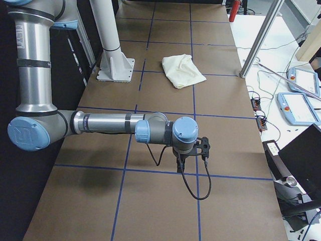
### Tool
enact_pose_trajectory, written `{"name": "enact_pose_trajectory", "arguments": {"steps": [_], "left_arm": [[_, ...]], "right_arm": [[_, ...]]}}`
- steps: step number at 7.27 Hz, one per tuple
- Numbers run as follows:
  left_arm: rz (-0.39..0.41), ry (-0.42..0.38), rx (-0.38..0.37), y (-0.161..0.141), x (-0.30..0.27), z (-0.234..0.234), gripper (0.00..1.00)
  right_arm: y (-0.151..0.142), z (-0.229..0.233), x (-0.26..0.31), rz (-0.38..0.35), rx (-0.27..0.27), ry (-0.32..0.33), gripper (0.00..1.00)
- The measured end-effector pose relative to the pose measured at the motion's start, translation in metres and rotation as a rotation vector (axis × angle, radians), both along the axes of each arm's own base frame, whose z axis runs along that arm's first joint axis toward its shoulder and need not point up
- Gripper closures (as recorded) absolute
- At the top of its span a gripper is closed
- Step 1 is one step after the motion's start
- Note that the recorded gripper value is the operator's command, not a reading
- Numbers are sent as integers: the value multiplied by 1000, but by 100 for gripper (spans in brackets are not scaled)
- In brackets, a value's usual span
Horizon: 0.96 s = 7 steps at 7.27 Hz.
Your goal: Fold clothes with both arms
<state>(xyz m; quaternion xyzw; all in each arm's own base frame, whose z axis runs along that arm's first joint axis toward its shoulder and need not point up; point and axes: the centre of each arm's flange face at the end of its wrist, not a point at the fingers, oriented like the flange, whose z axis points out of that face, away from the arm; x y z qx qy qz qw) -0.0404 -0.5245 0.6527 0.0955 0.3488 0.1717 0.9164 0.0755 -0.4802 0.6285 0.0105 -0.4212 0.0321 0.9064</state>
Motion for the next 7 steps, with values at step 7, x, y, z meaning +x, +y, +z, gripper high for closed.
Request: {"name": "enact_pose_trajectory", "arguments": {"steps": [7], "left_arm": [[-194,19,-158,4,-13,0,0]], "right_arm": [[-11,22,-20,6,25,77,0]]}}
